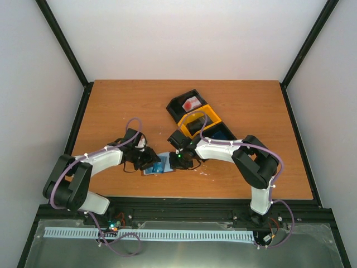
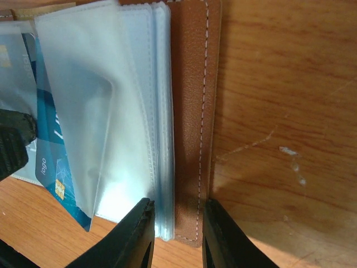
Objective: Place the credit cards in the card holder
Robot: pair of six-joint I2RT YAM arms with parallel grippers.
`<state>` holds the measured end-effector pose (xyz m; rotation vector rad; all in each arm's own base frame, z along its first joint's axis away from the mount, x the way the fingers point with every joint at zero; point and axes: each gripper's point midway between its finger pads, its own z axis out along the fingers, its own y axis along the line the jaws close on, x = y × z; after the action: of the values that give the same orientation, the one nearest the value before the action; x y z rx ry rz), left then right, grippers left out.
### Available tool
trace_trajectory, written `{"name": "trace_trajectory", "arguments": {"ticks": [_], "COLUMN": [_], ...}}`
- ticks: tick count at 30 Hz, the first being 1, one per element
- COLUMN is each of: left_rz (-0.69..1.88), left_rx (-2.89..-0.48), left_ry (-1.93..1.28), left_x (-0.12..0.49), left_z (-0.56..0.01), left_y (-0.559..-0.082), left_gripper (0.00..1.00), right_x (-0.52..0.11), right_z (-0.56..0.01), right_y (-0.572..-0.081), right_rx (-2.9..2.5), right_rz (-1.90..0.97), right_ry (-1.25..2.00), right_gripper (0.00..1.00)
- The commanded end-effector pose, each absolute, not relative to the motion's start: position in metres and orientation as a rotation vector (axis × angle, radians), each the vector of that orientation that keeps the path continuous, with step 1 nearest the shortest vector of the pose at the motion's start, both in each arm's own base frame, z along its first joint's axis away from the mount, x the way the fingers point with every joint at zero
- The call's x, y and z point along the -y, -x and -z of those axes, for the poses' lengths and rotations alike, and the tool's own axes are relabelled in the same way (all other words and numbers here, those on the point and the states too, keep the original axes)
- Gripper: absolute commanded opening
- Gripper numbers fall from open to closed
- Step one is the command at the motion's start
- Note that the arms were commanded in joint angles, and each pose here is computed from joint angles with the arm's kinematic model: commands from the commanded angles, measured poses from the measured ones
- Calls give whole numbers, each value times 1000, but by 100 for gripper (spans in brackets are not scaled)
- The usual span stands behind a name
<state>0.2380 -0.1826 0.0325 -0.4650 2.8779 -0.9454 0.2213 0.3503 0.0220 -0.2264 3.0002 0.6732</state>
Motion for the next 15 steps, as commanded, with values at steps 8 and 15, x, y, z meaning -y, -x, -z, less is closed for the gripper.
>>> {"name": "trace_trajectory", "arguments": {"ticks": [8,15], "left_rz": [882,756], "left_rx": [-2907,-2863], "left_ry": [473,483], "left_x": [181,165], "left_z": [-26,-46], "left_y": [-234,-239], "left_gripper": [46,47], "right_x": [-338,-336], "right_z": [8,-9], "right_y": [-210,-220], "right_rx": [-3072,-3001], "right_rz": [-583,-551], "right_ry": [222,250], "right_gripper": [25,25]}}
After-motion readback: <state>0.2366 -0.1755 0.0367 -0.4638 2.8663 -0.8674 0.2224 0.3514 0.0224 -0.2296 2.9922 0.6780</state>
